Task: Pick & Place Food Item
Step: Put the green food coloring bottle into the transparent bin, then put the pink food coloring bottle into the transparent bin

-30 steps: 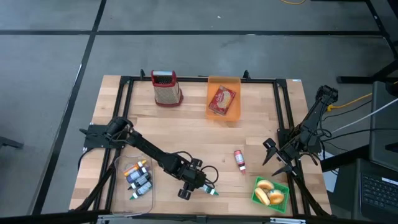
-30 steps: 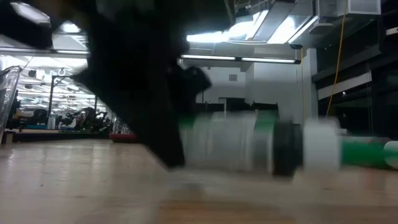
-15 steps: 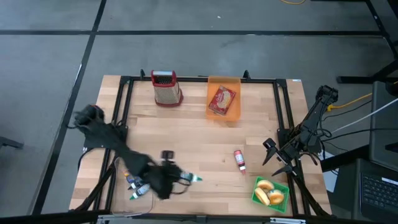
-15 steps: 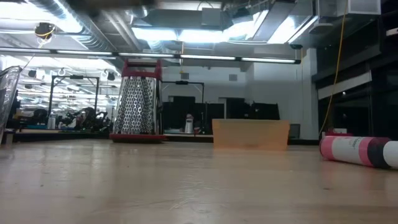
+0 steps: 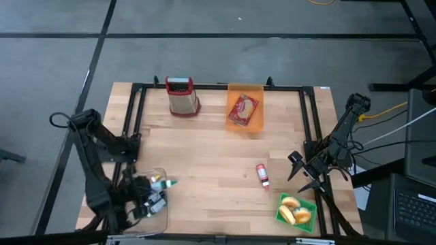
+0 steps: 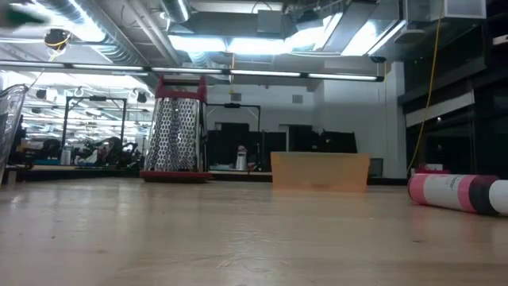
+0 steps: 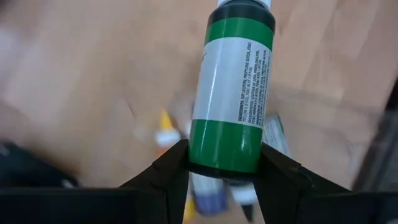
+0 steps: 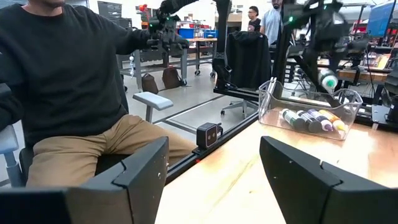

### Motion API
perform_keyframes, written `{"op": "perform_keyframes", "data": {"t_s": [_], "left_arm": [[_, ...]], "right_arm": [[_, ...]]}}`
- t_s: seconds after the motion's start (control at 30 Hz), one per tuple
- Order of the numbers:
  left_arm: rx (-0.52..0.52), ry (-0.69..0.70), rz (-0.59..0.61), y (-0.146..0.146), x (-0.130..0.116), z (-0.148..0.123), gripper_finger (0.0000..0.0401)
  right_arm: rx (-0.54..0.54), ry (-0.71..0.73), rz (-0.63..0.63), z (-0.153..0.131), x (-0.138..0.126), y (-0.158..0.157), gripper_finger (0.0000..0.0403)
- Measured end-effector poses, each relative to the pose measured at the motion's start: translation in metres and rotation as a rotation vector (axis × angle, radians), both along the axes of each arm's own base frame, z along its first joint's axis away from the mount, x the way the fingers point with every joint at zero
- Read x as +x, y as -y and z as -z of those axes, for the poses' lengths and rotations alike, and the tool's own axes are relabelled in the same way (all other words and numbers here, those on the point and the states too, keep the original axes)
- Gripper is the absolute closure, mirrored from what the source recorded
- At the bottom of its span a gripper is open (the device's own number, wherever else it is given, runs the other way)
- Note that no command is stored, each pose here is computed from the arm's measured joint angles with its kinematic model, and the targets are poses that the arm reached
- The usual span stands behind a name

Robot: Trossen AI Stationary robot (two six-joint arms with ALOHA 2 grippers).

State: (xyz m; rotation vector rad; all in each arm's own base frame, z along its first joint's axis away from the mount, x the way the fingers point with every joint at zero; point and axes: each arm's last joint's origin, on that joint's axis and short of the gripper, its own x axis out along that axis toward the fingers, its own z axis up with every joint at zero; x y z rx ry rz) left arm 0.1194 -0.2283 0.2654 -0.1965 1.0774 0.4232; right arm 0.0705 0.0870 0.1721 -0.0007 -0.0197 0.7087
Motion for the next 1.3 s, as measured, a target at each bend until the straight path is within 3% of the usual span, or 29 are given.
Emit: {"op": "perform_keyframes", "data": {"t_s": [0.23,0.47,0.83,0.93,1.07,1.3], "left_arm": [[-0.181,0.007,-0.099,0.013,-0.034,0.056,0.0259],[-0.213,0.005,-0.172,0.007,-0.047,0.081,0.0257],[-0.218,-0.004,-0.230,0.006,-0.054,0.081,0.0177],[-0.198,0.109,-0.187,0.006,-0.050,0.076,0.0161],[-0.138,0.284,-0.114,0.006,-0.033,0.055,0.0157],[0.053,0.219,0.107,-0.004,0.021,0.018,0.0177]], "right_arm": [[-0.009,0.007,0.003,0.000,0.000,0.000,0.0147],[-0.018,0.014,0.003,0.000,0.000,0.000,0.0147],[-0.015,0.012,0.003,0.000,0.000,0.000,0.0147],[-0.014,0.012,0.003,0.000,0.000,0.000,0.0147],[-0.014,0.012,0.003,0.000,0.000,0.000,0.0147],[-0.013,0.012,0.003,0.000,0.000,0.000,0.0147]]}}
